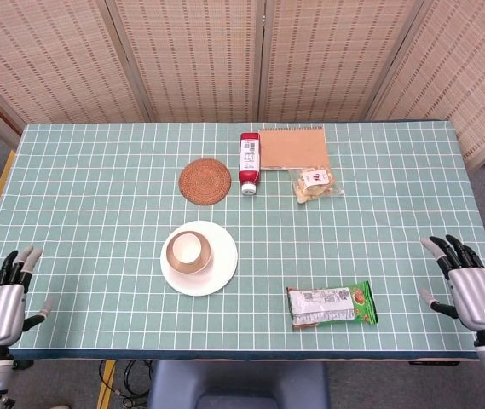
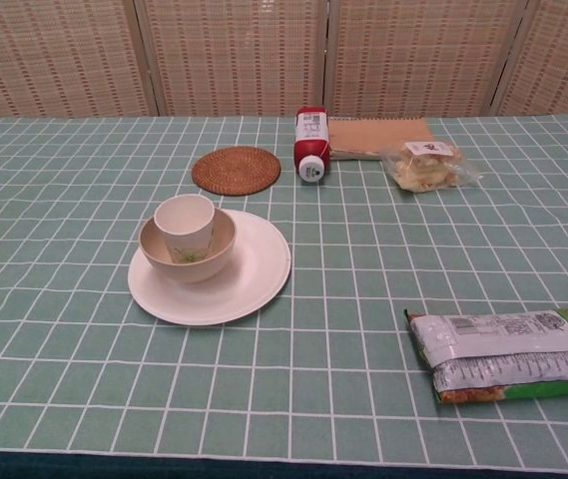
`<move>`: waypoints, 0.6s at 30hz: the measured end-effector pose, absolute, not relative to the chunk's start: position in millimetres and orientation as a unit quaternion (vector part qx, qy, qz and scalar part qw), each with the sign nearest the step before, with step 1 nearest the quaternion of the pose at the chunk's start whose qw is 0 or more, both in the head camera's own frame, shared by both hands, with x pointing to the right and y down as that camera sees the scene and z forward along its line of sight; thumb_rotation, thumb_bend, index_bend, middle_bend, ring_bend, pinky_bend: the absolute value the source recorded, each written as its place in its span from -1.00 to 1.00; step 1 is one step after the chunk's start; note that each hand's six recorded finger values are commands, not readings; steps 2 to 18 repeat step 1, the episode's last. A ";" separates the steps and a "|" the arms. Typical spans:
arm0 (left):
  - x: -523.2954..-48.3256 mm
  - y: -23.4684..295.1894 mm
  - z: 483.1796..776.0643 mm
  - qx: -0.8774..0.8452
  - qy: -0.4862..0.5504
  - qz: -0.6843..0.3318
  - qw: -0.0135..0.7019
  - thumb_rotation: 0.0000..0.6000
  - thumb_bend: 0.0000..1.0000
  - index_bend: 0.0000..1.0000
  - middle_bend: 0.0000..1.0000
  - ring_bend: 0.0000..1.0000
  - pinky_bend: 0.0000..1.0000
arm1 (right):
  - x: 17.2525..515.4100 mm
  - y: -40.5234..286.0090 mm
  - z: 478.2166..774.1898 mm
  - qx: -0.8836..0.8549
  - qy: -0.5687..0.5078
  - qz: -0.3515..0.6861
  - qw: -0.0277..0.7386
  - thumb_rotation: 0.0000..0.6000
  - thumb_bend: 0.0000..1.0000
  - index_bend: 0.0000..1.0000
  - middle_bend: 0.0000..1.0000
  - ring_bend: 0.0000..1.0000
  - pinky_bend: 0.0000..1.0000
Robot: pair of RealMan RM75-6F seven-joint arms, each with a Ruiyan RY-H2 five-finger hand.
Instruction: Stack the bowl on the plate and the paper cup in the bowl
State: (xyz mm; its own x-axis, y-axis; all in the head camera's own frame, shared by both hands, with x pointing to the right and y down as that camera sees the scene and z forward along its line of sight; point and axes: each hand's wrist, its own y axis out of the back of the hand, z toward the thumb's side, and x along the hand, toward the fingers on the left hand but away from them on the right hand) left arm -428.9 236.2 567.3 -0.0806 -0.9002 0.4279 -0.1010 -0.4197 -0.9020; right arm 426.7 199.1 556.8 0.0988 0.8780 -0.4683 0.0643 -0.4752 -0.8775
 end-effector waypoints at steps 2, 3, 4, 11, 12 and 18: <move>-428.1 235.4 567.6 -0.591 0.425 -0.599 0.333 1.00 -0.41 -0.84 -1.00 -0.97 -0.57 | 426.3 199.3 556.0 -0.647 -0.364 0.563 0.362 1.00 -0.48 -0.75 -0.76 -0.91 -0.75; -428.1 235.4 567.6 -0.591 0.425 -0.599 0.333 1.00 -0.41 -0.84 -1.00 -0.97 -0.57 | 426.3 199.3 556.0 -0.647 -0.364 0.563 0.362 1.00 -0.48 -0.75 -0.76 -0.91 -0.75; -428.1 235.4 567.6 -0.591 0.425 -0.599 0.333 1.00 -0.41 -0.84 -1.00 -0.97 -0.57 | 426.3 199.3 556.0 -0.647 -0.364 0.563 0.362 1.00 -0.48 -0.75 -0.76 -0.91 -0.75; -428.1 235.4 567.6 -0.591 0.425 -0.599 0.333 1.00 -0.41 -0.84 -1.00 -0.97 -0.57 | 426.3 199.3 556.0 -0.647 -0.364 0.563 0.362 1.00 -0.48 -0.75 -0.76 -0.91 -0.75; -428.1 235.4 567.6 -0.591 0.425 -0.599 0.333 1.00 -0.41 -0.84 -1.00 -0.97 -0.57 | 426.3 199.3 556.0 -0.647 -0.364 0.563 0.362 1.00 -0.48 -0.75 -0.76 -0.91 -0.75; -428.1 235.4 567.6 -0.591 0.425 -0.599 0.333 1.00 -0.41 -0.84 -1.00 -0.97 -0.57 | 426.3 199.3 556.0 -0.647 -0.364 0.563 0.362 1.00 -0.48 -0.75 -0.76 -0.91 -0.75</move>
